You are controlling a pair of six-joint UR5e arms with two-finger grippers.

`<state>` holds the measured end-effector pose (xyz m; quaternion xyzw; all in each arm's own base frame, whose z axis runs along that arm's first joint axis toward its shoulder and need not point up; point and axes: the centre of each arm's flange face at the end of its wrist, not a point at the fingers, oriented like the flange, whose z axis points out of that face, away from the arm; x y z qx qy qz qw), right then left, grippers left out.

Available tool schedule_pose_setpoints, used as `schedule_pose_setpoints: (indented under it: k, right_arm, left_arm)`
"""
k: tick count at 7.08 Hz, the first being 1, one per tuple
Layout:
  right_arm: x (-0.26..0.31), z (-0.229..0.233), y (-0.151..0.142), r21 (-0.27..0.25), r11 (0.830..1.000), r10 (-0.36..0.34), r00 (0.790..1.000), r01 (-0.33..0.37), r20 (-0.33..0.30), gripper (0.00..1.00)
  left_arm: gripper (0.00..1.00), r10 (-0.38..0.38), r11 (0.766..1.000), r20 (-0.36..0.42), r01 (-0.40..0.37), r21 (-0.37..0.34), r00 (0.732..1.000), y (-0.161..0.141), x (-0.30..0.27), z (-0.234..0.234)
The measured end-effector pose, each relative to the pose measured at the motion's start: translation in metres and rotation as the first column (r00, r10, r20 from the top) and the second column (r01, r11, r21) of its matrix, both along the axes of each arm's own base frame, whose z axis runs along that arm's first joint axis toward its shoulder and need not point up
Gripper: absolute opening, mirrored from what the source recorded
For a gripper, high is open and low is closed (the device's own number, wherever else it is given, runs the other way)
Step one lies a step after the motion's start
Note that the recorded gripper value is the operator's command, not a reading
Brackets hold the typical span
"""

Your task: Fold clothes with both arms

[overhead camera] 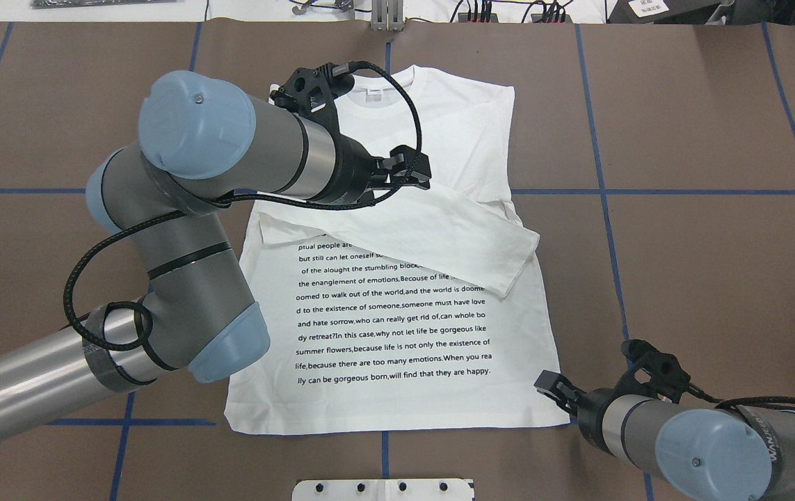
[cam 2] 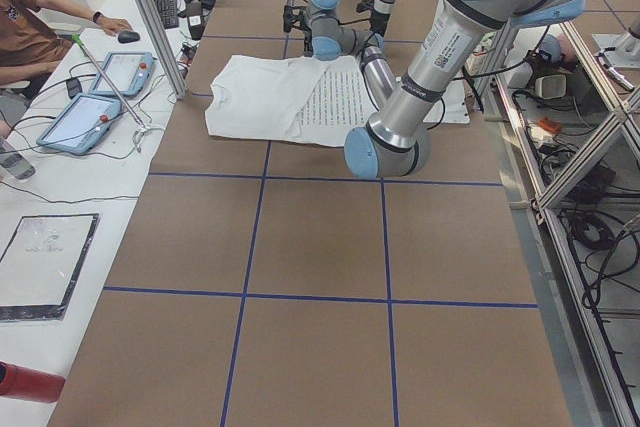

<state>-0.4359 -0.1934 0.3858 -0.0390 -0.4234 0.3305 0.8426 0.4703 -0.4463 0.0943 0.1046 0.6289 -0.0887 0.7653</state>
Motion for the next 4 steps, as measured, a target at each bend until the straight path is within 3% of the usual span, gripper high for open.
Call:
schedule_pose_setpoints:
  k: [4]
  right_arm:
    - [-0.010,0.009,0.009,-0.005,1.000,-0.020,1.000,0.020,-0.014,0.76]
  left_arm:
    - [0.87,-0.003,1.000,-0.017,0.003,0.011,1.000,0.011,-0.016,0.003]
